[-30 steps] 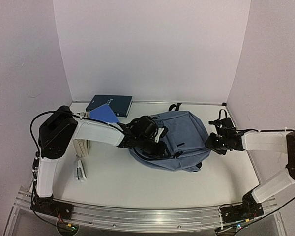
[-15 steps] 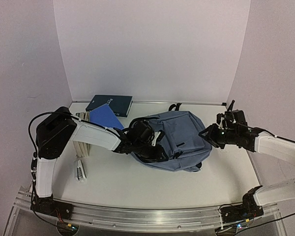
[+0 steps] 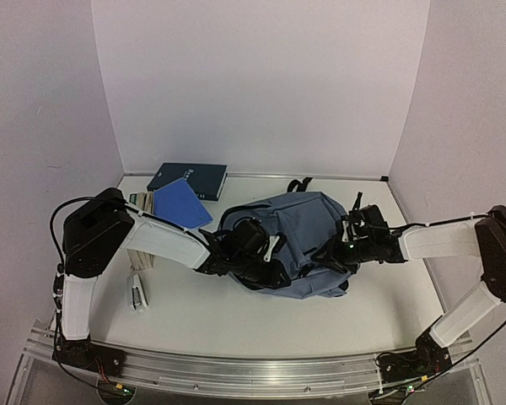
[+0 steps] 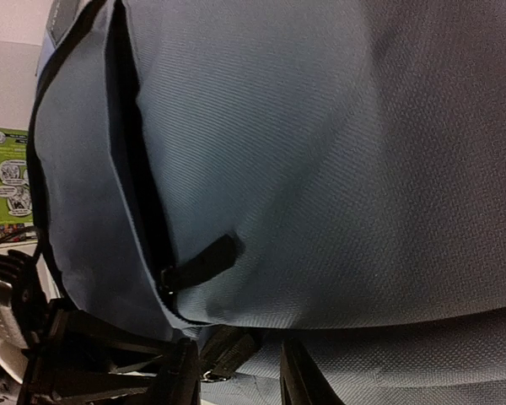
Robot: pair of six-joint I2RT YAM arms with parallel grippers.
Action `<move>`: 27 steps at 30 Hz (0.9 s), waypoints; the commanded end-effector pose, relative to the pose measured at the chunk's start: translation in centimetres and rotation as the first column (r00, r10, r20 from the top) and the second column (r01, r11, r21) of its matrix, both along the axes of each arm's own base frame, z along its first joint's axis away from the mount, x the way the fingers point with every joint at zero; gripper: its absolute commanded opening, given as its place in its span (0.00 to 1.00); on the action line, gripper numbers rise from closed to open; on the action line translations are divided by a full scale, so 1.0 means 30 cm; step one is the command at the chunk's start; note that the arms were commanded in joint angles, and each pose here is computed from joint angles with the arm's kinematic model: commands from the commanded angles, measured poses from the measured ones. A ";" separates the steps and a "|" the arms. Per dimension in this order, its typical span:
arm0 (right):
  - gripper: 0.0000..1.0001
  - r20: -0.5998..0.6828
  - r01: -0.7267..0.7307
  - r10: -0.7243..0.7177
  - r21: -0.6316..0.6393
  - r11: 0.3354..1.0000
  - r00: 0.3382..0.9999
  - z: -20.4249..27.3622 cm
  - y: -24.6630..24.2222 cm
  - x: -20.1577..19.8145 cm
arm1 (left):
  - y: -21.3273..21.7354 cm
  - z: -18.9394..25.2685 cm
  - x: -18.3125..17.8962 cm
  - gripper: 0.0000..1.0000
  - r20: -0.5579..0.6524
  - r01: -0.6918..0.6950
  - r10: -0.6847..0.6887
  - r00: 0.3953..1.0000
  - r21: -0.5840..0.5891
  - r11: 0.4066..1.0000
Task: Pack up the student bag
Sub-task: Unzip the student bag at the center of the board.
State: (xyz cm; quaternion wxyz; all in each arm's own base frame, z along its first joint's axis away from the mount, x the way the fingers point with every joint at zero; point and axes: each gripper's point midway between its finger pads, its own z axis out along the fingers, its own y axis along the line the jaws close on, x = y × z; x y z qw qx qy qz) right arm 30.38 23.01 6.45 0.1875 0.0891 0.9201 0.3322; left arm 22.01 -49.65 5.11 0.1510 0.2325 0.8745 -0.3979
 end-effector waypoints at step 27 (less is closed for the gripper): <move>0.00 0.100 0.079 -0.082 0.039 0.996 0.992 0.067 0.030 -0.031 | -0.027 0.143 0.000 0.22 0.097 0.019 -0.014 0.995 -0.049 0.999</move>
